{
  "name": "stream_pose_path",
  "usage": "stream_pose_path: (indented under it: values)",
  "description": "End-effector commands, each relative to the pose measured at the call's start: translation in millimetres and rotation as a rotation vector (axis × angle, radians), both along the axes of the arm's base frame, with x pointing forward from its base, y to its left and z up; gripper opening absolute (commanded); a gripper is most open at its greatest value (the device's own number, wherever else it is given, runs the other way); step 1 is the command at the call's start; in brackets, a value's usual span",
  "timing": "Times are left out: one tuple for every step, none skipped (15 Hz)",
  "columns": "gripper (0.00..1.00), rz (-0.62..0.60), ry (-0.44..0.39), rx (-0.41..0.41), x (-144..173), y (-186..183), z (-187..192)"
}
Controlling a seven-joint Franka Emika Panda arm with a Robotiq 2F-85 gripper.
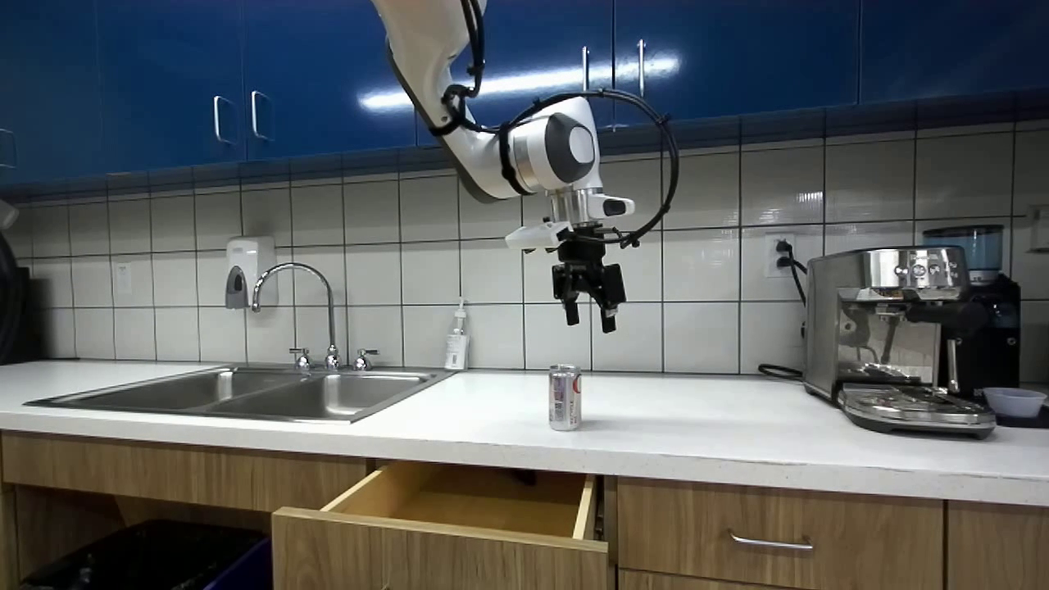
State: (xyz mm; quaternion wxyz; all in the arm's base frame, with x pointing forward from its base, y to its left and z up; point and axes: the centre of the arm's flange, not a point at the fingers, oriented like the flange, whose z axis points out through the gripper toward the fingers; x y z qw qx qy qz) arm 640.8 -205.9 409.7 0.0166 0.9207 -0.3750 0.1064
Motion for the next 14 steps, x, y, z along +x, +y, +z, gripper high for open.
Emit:
stream_pose_path:
  values:
    - [1.0, 0.042, 0.023, 0.021, 25.1, 1.3, -1.0]
    - [1.0, 0.048, 0.025, 0.023, 27.9, 3.1, -3.7]
    - [1.0, 0.053, 0.028, 0.023, 30.6, 5.2, -5.9]
    - [1.0, 0.058, 0.031, 0.025, 33.1, 7.2, -8.1]
    - [1.0, 0.065, 0.033, 0.028, 35.7, 9.3, -10.6]
    - [1.0, 0.072, 0.037, 0.029, 38.4, 11.6, -12.7]
    - [1.0, 0.078, 0.041, 0.033, 40.3, 13.7, -14.8]
    - [1.0, 0.083, 0.046, 0.034, 42.5, 15.4, -17.1]
    - [1.0, 0.086, 0.052, 0.037, 44.8, 16.6, -20.1]
    - [1.0, 0.089, 0.057, 0.038, 46.7, 18.0, -22.1]
    - [1.0, 0.093, 0.061, 0.037, 48.4, 19.7, -24.6]
    - [1.0, 0.095, 0.066, 0.038, 49.8, 20.6, -26.9]
    - [1.0, 0.096, 0.073, 0.037, 51.4, 20.9, -30.5]
    - [1.0, 0.096, 0.08, 0.038, 52.7, 20.8, -33.5]
